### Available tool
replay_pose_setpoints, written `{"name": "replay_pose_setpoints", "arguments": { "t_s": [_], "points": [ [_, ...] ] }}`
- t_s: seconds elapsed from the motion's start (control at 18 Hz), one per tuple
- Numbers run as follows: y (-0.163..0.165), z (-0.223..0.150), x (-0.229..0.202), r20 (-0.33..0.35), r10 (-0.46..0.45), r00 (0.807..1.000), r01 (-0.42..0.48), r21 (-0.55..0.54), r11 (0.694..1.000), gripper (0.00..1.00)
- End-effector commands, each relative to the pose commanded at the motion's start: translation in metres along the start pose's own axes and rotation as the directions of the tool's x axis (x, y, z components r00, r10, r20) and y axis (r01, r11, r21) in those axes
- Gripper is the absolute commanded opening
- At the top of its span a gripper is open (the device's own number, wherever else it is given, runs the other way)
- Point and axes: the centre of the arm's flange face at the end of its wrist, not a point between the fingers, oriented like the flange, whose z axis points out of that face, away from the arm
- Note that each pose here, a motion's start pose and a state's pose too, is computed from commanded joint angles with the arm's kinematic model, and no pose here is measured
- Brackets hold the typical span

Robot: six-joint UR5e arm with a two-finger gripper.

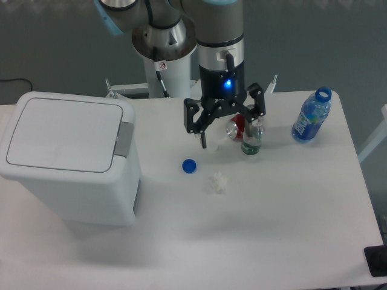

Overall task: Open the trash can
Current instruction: 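Move the open gripper toward the white trash can lid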

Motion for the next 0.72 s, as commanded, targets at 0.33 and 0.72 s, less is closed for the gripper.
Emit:
{"name": "replay_pose_setpoints", "arguments": {
  "t_s": [0.33,0.72],
  "points": [
    [0.004,0.003,0.016,-0.096,-0.014,0.995,0.012,-0.026,1.0,1.0],
    [0.014,0.012,0.031,-0.227,-0.037,0.973,0.02,-0.073,0.997,1.0]
  ]
}}
